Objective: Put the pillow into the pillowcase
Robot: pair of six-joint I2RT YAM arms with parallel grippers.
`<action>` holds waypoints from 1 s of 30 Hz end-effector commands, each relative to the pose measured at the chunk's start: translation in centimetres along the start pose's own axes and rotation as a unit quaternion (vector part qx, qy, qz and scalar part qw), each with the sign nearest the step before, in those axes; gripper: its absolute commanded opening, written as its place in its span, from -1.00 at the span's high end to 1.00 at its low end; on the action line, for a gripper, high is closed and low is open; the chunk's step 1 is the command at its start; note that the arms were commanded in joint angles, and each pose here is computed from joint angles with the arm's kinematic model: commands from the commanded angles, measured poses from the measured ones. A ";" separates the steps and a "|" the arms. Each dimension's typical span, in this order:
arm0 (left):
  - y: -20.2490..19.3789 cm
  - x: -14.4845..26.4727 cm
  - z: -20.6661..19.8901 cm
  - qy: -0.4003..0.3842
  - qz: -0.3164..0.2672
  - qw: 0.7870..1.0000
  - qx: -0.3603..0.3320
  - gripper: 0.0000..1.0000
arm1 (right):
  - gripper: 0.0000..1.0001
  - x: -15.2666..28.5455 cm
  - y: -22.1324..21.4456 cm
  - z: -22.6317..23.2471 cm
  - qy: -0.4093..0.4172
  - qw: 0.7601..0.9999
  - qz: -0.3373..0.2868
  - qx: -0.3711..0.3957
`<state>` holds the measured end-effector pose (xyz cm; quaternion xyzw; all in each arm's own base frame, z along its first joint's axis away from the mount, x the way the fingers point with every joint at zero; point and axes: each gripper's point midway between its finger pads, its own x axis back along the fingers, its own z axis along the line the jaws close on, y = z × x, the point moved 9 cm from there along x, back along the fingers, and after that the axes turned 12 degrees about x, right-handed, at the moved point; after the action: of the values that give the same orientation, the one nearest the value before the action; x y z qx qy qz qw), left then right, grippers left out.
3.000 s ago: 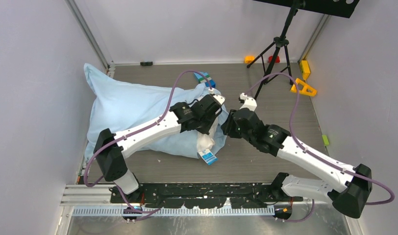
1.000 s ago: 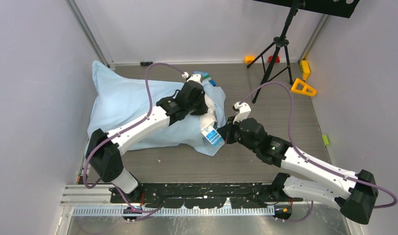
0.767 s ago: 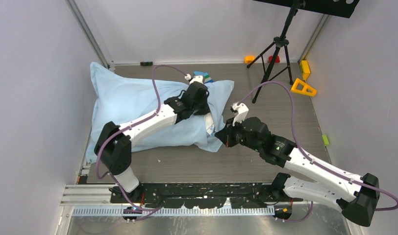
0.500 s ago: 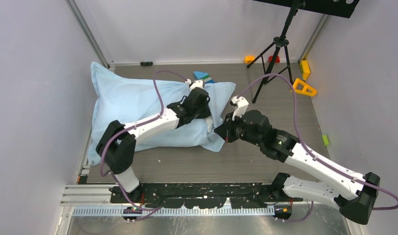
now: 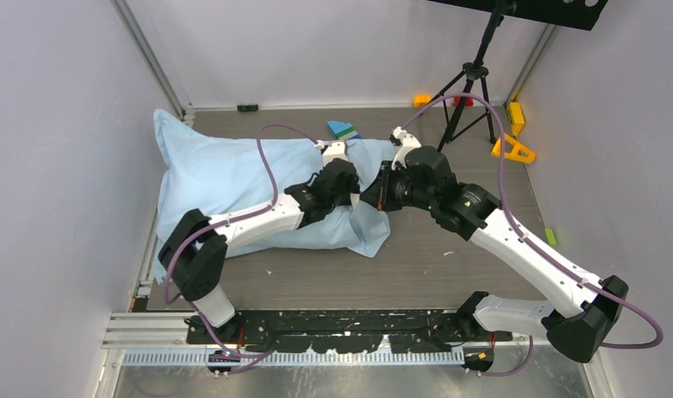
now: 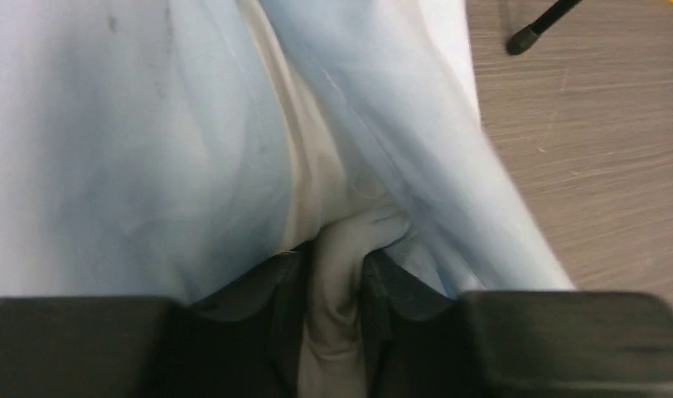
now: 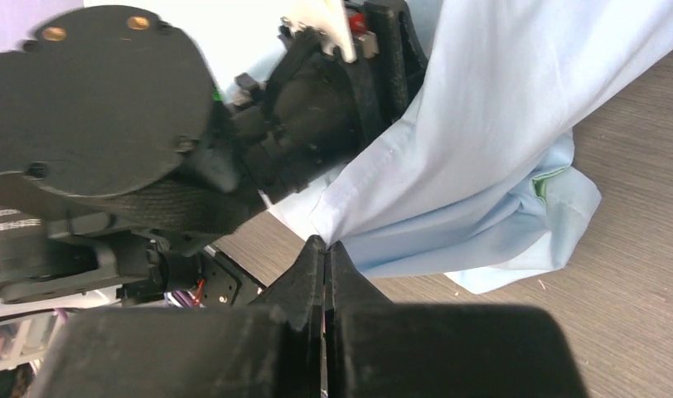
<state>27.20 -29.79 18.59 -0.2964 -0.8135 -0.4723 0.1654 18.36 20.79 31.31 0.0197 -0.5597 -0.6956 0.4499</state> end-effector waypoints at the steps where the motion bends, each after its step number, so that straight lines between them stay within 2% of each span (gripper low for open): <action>1: -1.4 3.3 3.0 0.052 0.070 0.995 -0.048 0.21 | 0.99 2.9 5.0 3.0 0.076 0.988 -0.131 -0.010; 3: 0.3 5.7 1.9 0.020 0.065 0.997 -0.041 0.03 | 0.99 2.0 3.1 1.9 0.056 0.992 -0.110 -0.020; 5: 1.2 7.5 1.4 0.000 0.070 0.997 -0.038 -0.06 | 0.99 1.2 1.2 1.0 0.040 0.995 -0.090 -0.032; 10: 3.0 10.9 0.7 -0.041 0.064 0.997 -0.025 -0.17 | 0.99 -0.5 -2.5 -0.6 0.016 0.998 -0.043 -0.048; 15: 4.8 13.3 -0.2 -0.066 0.051 0.996 -0.028 -0.16 | 0.98 -1.5 -4.9 -1.6 0.003 0.999 0.000 -0.054; 16: 5.0 13.6 -0.2 -0.066 0.051 0.996 -0.031 -0.15 | 0.88 -1.5 -5.0 -1.7 -0.001 0.999 0.004 -0.052; 19: 5.7 14.6 0.1 -0.053 0.049 0.996 -0.049 -0.15 | 0.43 -0.3 -4.4 -1.7 -0.015 0.999 -0.002 -0.039; 22: 5.7 15.1 0.8 -0.028 0.058 0.995 -0.076 -0.18 | 0.13 1.7 -2.6 -1.6 -0.043 0.998 -0.032 -0.022; 26: 5.3 14.9 1.2 -0.019 0.072 0.993 -0.092 -0.22 | -0.07 3.3 -0.7 -2.1 -0.109 0.993 -0.045 0.003; 30: 5.0 14.2 1.3 -0.007 0.081 0.991 -0.106 -0.29 | -0.15 1.3 0.1 -2.2 -0.127 0.991 -0.020 0.021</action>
<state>19.26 -22.44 28.39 -0.3851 -0.7445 -0.5190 0.1674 17.22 18.13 30.73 -0.0276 -0.5878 -0.7106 0.3856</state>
